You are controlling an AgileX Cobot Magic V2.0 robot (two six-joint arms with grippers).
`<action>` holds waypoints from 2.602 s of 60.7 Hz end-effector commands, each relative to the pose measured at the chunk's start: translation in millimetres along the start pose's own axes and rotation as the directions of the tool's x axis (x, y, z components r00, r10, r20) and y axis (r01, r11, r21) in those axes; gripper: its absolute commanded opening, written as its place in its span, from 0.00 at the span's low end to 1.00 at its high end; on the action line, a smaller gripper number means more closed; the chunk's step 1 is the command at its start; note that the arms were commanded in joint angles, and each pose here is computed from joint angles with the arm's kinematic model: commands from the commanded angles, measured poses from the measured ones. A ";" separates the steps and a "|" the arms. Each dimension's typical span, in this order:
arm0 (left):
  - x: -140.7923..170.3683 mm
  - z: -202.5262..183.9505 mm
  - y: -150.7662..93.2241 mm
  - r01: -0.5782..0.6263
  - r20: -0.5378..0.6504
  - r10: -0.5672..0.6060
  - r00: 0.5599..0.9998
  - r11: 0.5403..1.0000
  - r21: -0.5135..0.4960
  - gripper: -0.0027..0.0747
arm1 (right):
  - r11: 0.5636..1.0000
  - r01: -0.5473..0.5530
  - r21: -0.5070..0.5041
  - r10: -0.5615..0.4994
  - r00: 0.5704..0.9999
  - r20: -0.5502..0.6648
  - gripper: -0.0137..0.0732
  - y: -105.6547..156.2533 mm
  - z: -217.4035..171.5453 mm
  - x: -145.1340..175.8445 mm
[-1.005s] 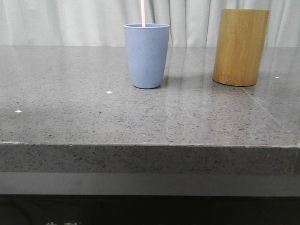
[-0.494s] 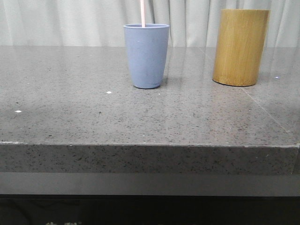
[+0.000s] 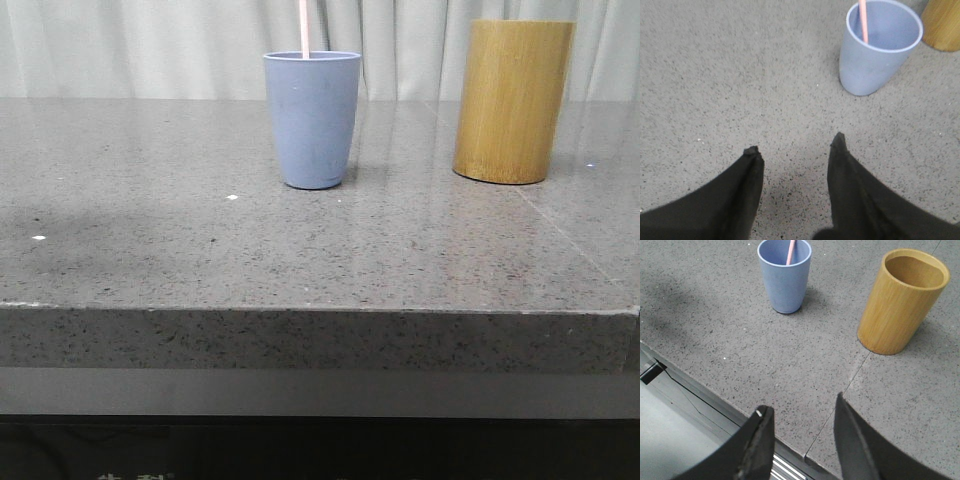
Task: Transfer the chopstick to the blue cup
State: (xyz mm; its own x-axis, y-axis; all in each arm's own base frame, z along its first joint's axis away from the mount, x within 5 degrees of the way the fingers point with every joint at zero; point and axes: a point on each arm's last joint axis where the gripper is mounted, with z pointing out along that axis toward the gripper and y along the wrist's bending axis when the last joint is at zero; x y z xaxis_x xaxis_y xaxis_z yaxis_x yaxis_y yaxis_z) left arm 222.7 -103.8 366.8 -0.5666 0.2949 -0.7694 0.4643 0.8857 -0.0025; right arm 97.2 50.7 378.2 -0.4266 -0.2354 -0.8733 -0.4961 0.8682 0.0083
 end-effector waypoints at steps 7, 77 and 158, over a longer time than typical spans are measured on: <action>-17.6 12.9 3.5 0.003 0.094 -0.002 0.996 1.000 -0.017 0.44 | 1.000 -0.012 0.014 0.010 0.994 0.111 0.53 -0.8 -6.5 -11.2; -18.5 -12.1 1.8 0.002 0.131 0.000 0.991 1.000 -0.015 0.01 | 1.000 -0.007 0.016 0.005 0.995 0.097 0.02 -0.9 -6.4 -10.0; 207.4 -63.4 18.3 0.246 0.613 0.015 0.790 0.908 -0.339 0.01 | 1.000 -0.008 0.014 0.007 0.995 0.097 0.02 -0.8 -6.4 -10.0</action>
State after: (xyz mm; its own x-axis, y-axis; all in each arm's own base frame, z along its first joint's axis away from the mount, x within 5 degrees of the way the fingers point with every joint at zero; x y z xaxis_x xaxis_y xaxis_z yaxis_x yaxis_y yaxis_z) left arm 77.8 -5.1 247.9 -0.1777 0.0914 -0.9798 0.0790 0.9938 0.0784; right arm 96.0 50.4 377.7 -0.4219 -0.2275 -0.8776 -0.4949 0.8688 0.0127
